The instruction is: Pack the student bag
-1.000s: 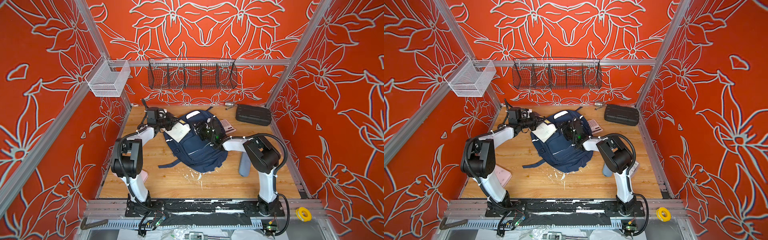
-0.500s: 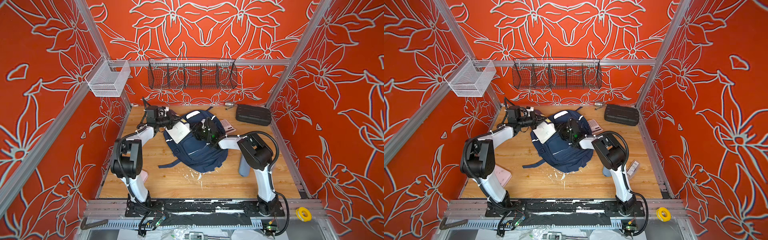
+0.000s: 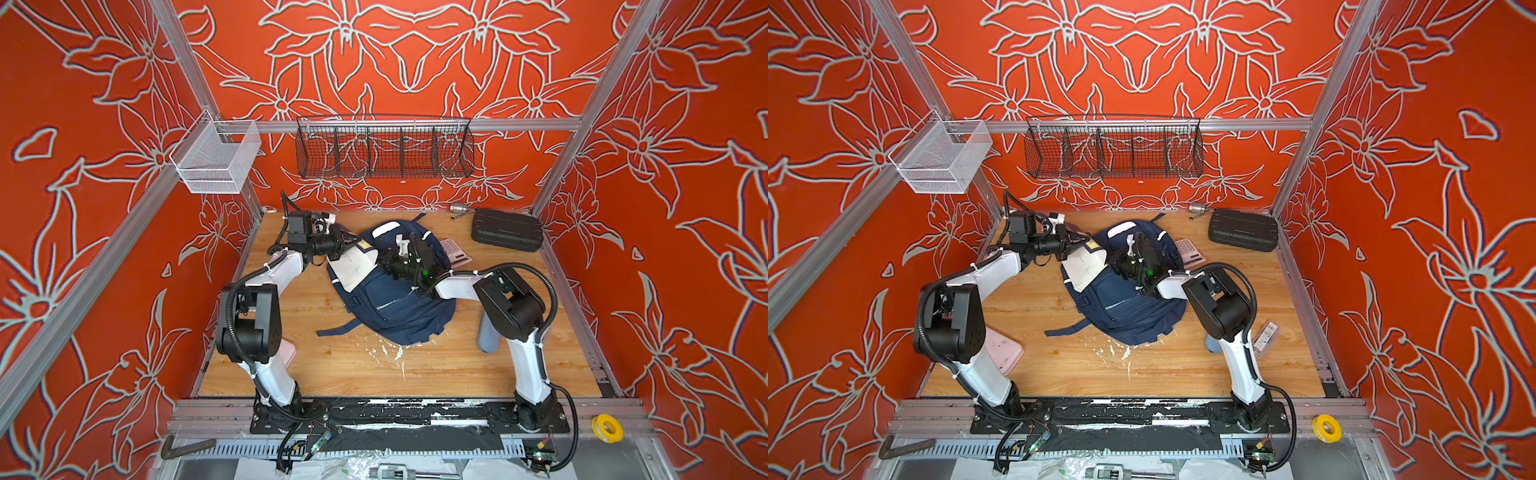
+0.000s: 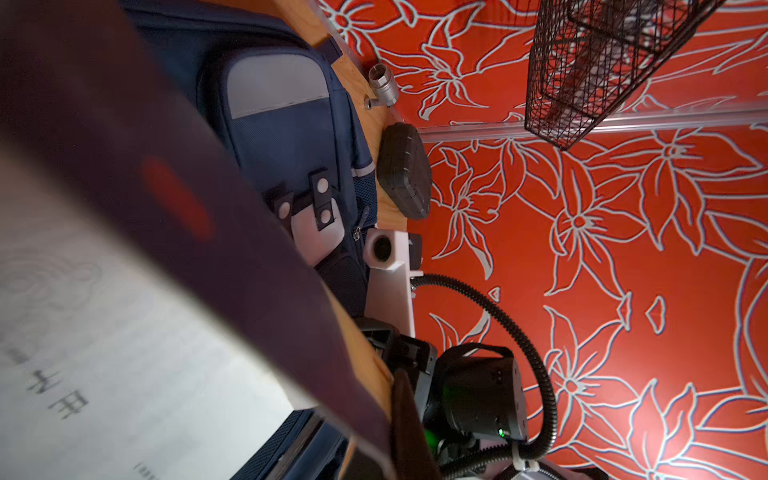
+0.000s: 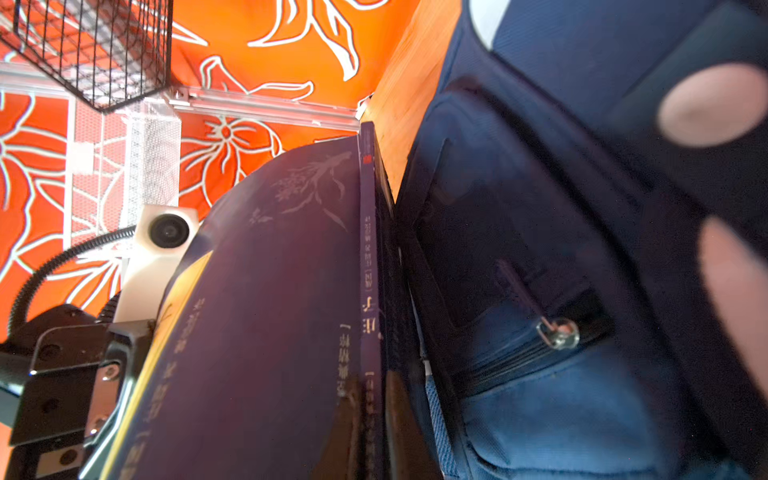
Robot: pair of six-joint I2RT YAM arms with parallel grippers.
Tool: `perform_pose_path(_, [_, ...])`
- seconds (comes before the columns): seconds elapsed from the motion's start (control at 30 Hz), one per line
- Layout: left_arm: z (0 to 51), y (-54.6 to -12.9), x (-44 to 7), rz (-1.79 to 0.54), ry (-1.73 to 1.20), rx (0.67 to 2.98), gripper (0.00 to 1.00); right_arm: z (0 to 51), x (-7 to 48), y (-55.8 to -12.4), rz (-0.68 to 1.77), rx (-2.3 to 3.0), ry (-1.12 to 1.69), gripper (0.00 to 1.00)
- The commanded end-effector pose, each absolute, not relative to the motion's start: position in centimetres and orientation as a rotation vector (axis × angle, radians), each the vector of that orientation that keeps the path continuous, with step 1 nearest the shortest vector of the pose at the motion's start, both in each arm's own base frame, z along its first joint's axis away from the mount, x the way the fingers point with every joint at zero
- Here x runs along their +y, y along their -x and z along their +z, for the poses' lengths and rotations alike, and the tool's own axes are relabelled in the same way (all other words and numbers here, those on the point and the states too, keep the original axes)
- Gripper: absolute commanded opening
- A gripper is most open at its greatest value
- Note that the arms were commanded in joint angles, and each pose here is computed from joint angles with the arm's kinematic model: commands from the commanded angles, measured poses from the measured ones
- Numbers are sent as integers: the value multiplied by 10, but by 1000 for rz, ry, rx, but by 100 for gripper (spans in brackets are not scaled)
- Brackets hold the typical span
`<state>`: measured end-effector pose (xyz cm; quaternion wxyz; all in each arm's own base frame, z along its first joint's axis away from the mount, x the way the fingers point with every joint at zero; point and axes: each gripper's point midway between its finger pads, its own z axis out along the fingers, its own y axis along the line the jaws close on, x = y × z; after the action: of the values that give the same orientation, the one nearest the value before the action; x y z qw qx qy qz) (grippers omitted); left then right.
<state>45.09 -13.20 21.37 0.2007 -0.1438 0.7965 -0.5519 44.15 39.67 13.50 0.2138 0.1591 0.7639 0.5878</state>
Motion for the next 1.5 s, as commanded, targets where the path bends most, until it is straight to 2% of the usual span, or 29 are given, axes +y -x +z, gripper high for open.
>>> perform_pose_path(0.0, [233,-428,-128,-1504,283,2265,45,135,389,-443,1562,2151,-421,0])
perform_pose_path(0.03, [231,-425,-122,-1468,291,2286,57,136,388,-442,1544,2159,-399,0])
perform_pose_path(0.13, [228,-414,-100,-1366,321,2333,77,142,383,-441,1511,2159,-368,0])
perform_pose_path(0.37, [215,-383,-59,-1034,340,2479,90,173,381,-437,1455,2160,-224,0])
perform_pose_path(0.57, [223,-368,-28,-658,235,2460,92,202,385,-429,1397,2165,5,0])
perform_pose_path(0.77, [249,-382,-37,-588,-119,2209,87,249,387,-414,1294,2144,358,0])
perform_pose_path(0.97, [263,-406,-46,-491,-453,2010,87,282,378,-403,1196,2103,602,0])
perform_pose_path(1.13, [266,-408,-61,-540,-705,1932,89,299,370,-390,1129,2069,778,0])
perform_pose_path(1.47, [274,-410,-64,-783,-810,1782,93,327,349,-378,1111,1995,906,0])
